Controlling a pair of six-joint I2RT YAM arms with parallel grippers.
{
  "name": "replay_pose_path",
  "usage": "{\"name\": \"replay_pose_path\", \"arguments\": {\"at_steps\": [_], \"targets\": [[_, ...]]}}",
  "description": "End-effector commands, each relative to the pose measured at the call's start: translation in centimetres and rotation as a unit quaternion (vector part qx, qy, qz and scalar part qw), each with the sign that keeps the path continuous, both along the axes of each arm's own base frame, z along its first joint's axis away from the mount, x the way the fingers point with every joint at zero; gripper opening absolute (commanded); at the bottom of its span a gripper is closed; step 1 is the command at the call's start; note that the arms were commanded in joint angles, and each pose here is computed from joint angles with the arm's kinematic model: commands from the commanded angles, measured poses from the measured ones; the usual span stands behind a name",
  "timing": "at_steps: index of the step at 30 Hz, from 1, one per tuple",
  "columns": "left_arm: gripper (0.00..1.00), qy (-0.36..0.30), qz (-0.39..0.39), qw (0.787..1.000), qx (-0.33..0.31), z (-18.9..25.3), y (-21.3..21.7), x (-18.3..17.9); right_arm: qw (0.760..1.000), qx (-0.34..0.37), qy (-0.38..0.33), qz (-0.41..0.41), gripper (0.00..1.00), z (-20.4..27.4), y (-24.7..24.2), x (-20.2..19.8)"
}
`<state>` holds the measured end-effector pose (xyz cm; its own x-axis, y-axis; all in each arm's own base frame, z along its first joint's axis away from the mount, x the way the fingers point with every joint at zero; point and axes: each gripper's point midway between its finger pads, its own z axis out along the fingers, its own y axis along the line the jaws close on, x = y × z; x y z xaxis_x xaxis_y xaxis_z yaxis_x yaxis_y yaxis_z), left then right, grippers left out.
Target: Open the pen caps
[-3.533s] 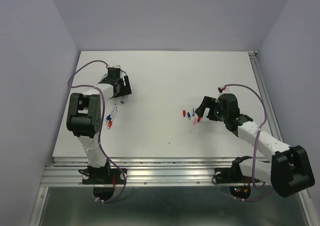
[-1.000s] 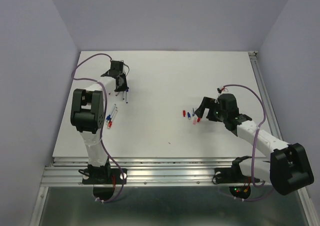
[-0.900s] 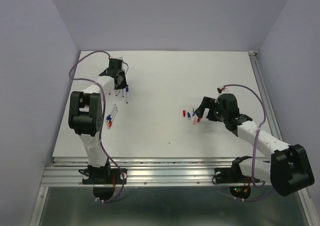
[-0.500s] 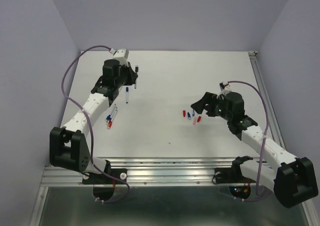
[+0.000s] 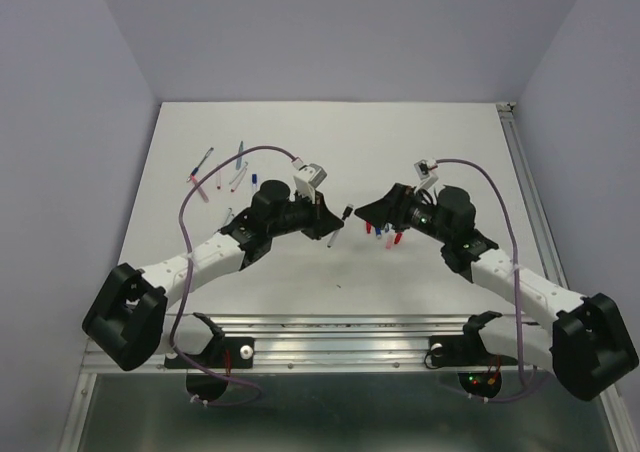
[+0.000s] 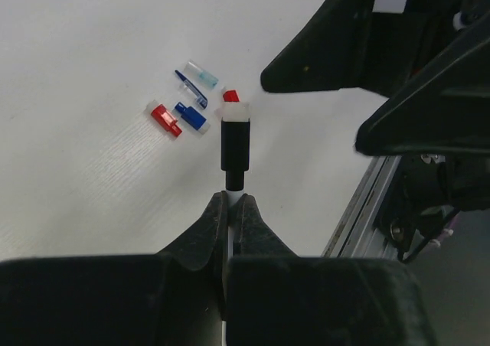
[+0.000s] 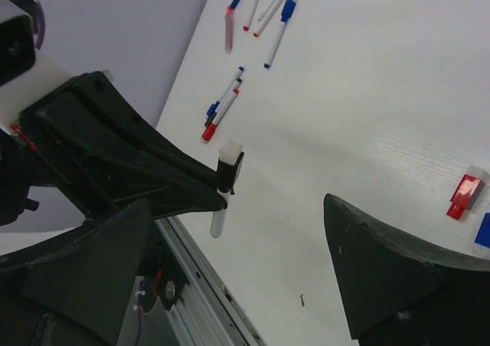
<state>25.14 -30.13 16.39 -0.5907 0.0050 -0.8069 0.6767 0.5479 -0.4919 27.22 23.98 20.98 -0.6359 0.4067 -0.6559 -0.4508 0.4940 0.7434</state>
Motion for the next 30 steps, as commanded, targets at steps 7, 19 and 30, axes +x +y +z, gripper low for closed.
{"name": "replay_pose_path", "arguments": {"at_steps": [7, 19, 30], "targets": [[0.0, -0.033, 0.005, 0.998, -0.059, 3.4, -1.8, -0.1, 0.998, 0.005, -0.034, -0.057, 0.83, 2.2, 2.8, 2.6], [0.0, -0.03, 0.014, 0.999, -0.041, 3.0, -2.2, 0.1, 0.997, 0.003, -0.032, -0.064, 0.64, 1.8, 4.6, 3.3], [0.0, -0.036, 0.052, 0.997, -0.033, 3.5, -2.1, 1.2, 0.998, -0.001, 0.013, -0.061, 0.01, 1.3, 5.4, 2.7]]}}
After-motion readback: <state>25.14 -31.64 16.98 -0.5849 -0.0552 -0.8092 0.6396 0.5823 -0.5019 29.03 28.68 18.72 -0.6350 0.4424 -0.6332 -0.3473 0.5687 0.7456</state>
